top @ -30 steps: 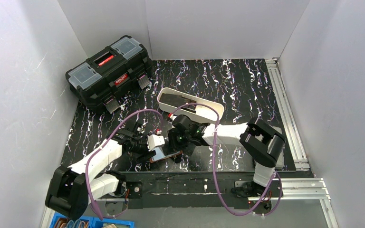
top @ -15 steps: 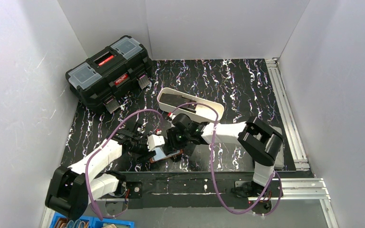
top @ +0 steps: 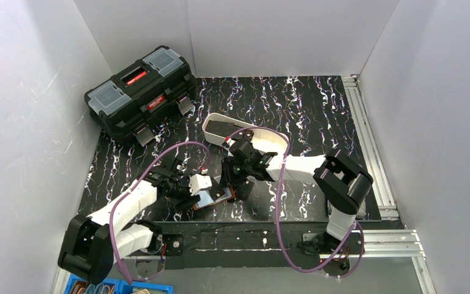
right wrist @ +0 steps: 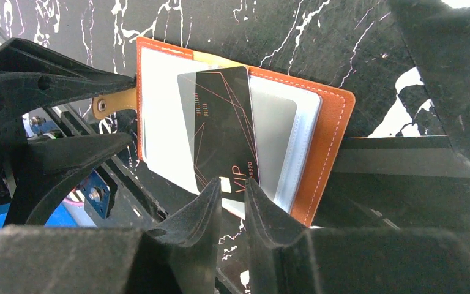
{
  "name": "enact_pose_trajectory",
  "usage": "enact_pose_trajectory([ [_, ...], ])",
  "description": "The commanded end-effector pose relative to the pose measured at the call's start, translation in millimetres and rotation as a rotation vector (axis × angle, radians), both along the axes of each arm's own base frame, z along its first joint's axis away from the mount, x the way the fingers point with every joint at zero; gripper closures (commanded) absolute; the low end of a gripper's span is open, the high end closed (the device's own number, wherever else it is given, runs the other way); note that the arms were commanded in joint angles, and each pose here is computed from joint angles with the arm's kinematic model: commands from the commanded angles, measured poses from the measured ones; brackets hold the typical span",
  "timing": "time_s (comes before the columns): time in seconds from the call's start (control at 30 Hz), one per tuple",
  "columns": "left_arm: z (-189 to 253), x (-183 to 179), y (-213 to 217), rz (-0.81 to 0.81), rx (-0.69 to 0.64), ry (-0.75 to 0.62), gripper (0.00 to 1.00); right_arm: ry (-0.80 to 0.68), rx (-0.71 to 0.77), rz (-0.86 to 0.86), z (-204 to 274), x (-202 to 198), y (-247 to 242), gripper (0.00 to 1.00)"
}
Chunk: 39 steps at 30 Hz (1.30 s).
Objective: Put the credit cards into the card holder
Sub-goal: Insert the credit card into the card holder.
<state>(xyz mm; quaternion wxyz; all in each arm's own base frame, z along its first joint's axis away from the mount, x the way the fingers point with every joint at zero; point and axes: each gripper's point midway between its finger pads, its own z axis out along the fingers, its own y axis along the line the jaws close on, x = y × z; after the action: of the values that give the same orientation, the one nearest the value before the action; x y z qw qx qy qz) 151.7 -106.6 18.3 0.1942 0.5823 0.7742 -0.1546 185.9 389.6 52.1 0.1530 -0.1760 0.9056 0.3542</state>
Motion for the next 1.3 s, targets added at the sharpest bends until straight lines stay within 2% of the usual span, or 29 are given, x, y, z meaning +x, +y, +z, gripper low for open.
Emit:
enact_pose_trajectory([
  [0.0,8,1,-3,-0.011,-0.011,-0.010,0.49,0.018,0.017,0.017,-6,-6,4,0.73],
  [0.23,8,1,-3,-0.012,-0.012,-0.013,0.49,0.040,-0.009,0.020,-18,-12,-3,0.71],
  [0.77,7,2,-5,-0.017,-0.020,-0.009,0.49,0.067,0.029,0.080,-12,-34,15,0.72],
  [1.13,6,4,-7,-0.021,-0.024,-0.017,0.49,0.068,0.051,0.133,-3,-35,32,0.74],
  [1.27,6,4,-6,-0.022,-0.018,-0.022,0.49,0.039,0.031,0.099,-1,-22,22,0.70],
])
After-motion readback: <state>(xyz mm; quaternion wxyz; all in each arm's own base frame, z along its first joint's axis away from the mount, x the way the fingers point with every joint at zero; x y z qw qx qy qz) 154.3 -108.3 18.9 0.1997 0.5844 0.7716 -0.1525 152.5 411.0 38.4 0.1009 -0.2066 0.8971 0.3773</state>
